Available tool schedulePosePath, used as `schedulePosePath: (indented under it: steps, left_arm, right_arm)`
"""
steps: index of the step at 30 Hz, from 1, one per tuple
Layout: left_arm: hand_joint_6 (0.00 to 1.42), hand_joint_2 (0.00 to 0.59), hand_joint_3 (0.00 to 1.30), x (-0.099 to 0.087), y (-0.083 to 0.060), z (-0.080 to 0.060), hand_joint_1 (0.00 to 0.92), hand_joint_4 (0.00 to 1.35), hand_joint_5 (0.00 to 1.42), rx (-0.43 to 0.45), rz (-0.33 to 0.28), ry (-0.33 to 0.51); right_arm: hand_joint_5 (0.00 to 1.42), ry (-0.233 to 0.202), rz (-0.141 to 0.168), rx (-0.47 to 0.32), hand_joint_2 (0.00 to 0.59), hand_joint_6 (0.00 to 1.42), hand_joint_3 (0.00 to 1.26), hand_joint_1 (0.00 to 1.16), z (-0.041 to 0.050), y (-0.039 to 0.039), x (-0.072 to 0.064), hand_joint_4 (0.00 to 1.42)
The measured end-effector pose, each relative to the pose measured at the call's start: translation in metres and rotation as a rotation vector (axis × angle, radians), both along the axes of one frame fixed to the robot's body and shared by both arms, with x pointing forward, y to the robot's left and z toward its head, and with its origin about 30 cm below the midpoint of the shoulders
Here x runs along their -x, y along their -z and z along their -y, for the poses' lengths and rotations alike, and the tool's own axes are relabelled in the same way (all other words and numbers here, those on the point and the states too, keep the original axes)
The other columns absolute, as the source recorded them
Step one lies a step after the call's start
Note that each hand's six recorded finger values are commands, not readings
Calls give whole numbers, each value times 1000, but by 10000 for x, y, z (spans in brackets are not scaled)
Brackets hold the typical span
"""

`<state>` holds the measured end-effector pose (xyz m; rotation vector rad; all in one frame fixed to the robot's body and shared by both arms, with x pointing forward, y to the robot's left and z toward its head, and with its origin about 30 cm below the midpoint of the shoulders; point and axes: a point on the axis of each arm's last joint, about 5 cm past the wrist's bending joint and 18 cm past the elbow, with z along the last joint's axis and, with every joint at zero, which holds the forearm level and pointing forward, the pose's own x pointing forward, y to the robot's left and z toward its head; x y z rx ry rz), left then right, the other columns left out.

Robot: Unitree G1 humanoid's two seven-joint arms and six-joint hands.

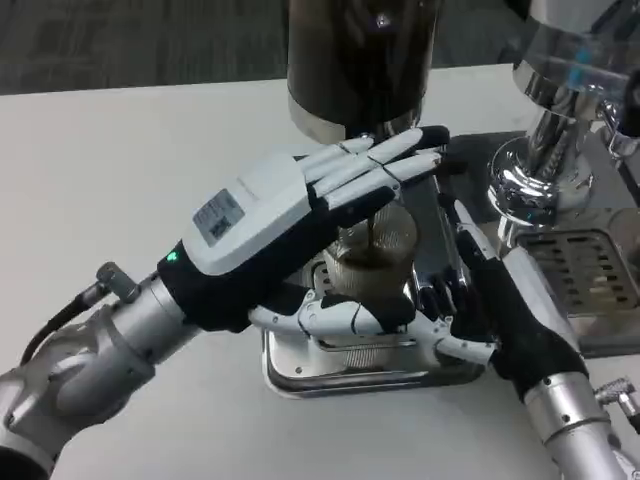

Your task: Grasp the cup under the faucet to collect the drink, then remove the cup.

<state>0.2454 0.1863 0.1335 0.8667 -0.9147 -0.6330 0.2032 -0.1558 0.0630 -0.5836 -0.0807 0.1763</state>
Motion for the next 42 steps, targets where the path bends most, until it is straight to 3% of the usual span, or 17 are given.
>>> schedulePosePath:
  steps: [11, 17, 22, 30, 42]
  left_arm:
    - [174, 227, 163, -3, -12, -16, 0, 15, 239, 3, 3, -6]
    - [181, 231, 165, 4, -14, -22, 0, 25, 248, 1, 3, -7]
    - [182, 232, 165, 7, -14, -24, 0, 25, 249, 2, 1, -8]
    - [157, 224, 157, 24, -16, -36, 0, 11, 229, 11, 1, -23]
    - [143, 221, 156, 69, -132, -280, 0, 14, 223, 116, 59, -208]
  right_arm:
    - [0, -41, -15, -42, 177, 68, 0, 616, -52, 4, -99, 0]
    - [0, -66, 0, -53, 177, 66, 0, 616, -89, -29, -141, 0]
    - [0, -74, -22, -57, 177, 66, 0, 616, -119, -1, -168, 0]
    - [0, -90, -23, -73, 177, 74, 0, 616, -184, 5, -205, 0]
    - [0, -100, -17, -80, 177, 81, 0, 616, -202, 10, -215, 0]
